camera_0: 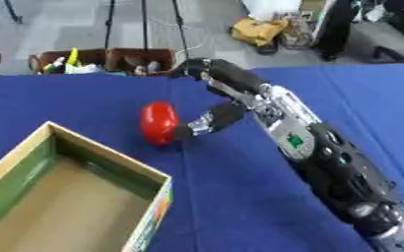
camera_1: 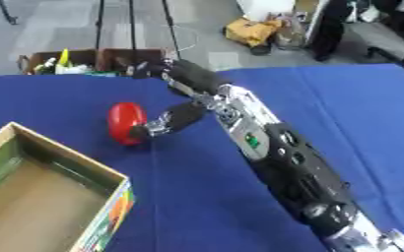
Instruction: Pick up objects on the table and place them in the box.
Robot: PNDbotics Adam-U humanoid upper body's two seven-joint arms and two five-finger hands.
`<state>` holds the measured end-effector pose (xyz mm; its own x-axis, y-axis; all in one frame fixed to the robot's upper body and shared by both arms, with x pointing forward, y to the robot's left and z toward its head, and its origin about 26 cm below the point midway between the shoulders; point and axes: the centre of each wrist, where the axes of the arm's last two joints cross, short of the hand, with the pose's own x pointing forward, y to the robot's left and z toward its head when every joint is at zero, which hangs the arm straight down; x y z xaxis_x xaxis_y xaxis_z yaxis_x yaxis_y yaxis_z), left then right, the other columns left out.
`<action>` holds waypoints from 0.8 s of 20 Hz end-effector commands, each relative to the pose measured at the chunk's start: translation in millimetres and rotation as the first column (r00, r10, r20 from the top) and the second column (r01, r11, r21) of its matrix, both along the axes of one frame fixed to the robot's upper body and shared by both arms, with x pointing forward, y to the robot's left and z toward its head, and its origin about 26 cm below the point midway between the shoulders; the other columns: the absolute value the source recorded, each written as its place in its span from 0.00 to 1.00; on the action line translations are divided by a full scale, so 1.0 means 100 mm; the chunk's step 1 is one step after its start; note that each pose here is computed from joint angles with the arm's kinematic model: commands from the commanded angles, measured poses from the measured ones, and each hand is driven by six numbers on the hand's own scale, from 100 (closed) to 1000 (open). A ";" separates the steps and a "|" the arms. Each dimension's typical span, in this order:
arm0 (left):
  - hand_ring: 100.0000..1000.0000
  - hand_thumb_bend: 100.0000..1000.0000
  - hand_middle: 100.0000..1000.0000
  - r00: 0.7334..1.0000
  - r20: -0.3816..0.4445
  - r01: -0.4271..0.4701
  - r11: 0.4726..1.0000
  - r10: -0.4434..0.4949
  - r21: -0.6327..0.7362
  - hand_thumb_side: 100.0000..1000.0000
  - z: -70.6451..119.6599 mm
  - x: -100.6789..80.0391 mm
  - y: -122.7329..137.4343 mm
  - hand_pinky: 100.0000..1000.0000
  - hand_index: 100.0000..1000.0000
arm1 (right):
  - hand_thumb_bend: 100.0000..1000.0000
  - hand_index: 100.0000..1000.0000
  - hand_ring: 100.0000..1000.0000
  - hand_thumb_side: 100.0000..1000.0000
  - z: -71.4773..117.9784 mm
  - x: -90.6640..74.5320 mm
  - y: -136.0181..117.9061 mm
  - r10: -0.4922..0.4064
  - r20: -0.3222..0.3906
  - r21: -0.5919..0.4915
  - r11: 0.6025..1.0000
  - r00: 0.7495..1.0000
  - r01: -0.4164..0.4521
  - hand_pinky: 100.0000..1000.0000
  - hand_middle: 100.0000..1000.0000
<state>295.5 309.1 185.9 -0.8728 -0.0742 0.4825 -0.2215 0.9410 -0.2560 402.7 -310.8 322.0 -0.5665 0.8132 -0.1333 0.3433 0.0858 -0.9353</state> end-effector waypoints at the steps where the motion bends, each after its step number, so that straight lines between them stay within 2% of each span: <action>1: 0.47 0.00 0.51 1.000 0.030 0.001 1.000 -0.001 0.016 0.75 0.08 -0.03 0.01 0.27 0.70 | 0.85 0.88 0.80 0.94 0.13 -0.03 -0.03 -0.001 0.020 -0.005 1.000 1.000 0.001 0.67 0.76; 8: 0.47 0.00 0.50 0.999 0.036 0.007 1.000 -0.008 0.021 0.75 0.08 -0.02 -0.01 0.27 0.70 | 0.85 0.87 0.80 0.92 0.18 -0.04 -0.11 -0.018 0.029 0.003 1.000 0.999 0.018 0.66 0.75; 16: 0.47 0.00 0.50 0.999 0.042 0.009 1.000 -0.010 0.025 0.75 0.09 -0.01 -0.03 0.27 0.70 | 0.85 0.86 0.79 0.89 0.16 0.00 -0.10 -0.018 -0.021 -0.002 1.000 1.000 0.018 0.65 0.74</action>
<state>297.1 305.2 186.6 -0.8796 -0.0644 0.4713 -0.2070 0.9439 -0.2574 406.3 -317.3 324.3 -0.5604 0.8217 -0.1040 0.3030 0.0865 -0.9491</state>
